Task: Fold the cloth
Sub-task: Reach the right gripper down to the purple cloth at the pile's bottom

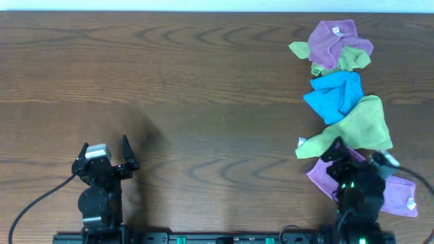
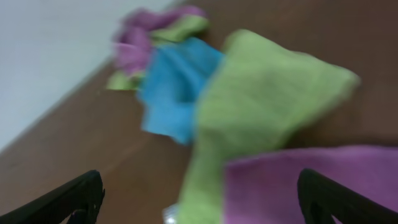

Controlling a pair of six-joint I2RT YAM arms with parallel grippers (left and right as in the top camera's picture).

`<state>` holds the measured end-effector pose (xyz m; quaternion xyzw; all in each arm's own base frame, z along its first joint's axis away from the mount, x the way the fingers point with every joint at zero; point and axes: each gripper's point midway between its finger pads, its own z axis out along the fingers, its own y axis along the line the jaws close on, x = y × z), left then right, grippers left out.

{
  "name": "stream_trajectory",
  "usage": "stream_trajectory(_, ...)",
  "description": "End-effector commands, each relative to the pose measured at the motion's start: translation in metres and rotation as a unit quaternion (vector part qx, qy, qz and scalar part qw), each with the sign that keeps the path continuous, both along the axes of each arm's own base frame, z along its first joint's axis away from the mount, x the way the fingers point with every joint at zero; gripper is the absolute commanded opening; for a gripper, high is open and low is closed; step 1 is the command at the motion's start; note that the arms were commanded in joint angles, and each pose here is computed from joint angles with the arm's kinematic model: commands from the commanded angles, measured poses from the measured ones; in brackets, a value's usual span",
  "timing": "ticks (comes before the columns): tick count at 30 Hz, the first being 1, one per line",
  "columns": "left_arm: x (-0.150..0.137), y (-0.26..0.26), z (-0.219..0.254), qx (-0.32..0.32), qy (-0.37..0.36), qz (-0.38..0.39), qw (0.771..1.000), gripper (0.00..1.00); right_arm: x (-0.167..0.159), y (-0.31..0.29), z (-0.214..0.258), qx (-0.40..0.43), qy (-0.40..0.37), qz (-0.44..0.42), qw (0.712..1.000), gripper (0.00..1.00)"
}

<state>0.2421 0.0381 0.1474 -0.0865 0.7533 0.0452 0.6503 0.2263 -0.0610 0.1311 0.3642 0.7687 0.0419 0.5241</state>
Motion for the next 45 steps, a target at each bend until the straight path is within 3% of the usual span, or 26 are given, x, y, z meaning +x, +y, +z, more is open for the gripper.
stream_trajectory(1,-0.001,0.002,-0.020,0.008,0.025,0.005,1.000,0.95,-0.004,-0.024,0.009,0.022,0.037,-0.077,0.996,0.99)
stream_trajectory(11,-0.001,0.002,-0.020,0.008,0.025,0.005,1.000,0.95,-0.020,-0.041,-0.013,0.034,0.296,-0.117,0.948,0.99)
stream_trajectory(17,-0.001,0.002,-0.020,0.008,0.025,0.005,1.000,0.95,-0.014,-0.043,-0.051,0.018,0.393,-0.088,0.915,0.88)
stream_trajectory(22,-0.001,0.002,-0.020,0.008,0.025,0.005,1.000,0.95,-0.002,-0.060,-0.068,-0.029,0.423,-0.093,0.901,0.91)
stream_trajectory(27,-0.001,0.002,-0.020,0.008,0.025,0.005,1.000,0.95,0.026,-0.076,-0.077,-0.129,0.445,-0.022,0.886,0.99)
stream_trajectory(33,-0.001,0.002,-0.020,0.008,0.025,0.005,1.000,0.95,0.043,-0.075,-0.075,-0.203,0.459,0.081,0.861,0.89)
stream_trajectory(40,-0.001,0.002,-0.020,0.008,0.025,0.005,1.000,0.95,0.042,-0.029,-0.096,-0.114,0.443,0.192,0.868,0.86)
stream_trajectory(45,-0.001,0.002,-0.020,0.008,0.025,0.005,1.000,0.95,0.036,-0.024,-0.099,-0.106,0.453,0.209,0.860,0.87)
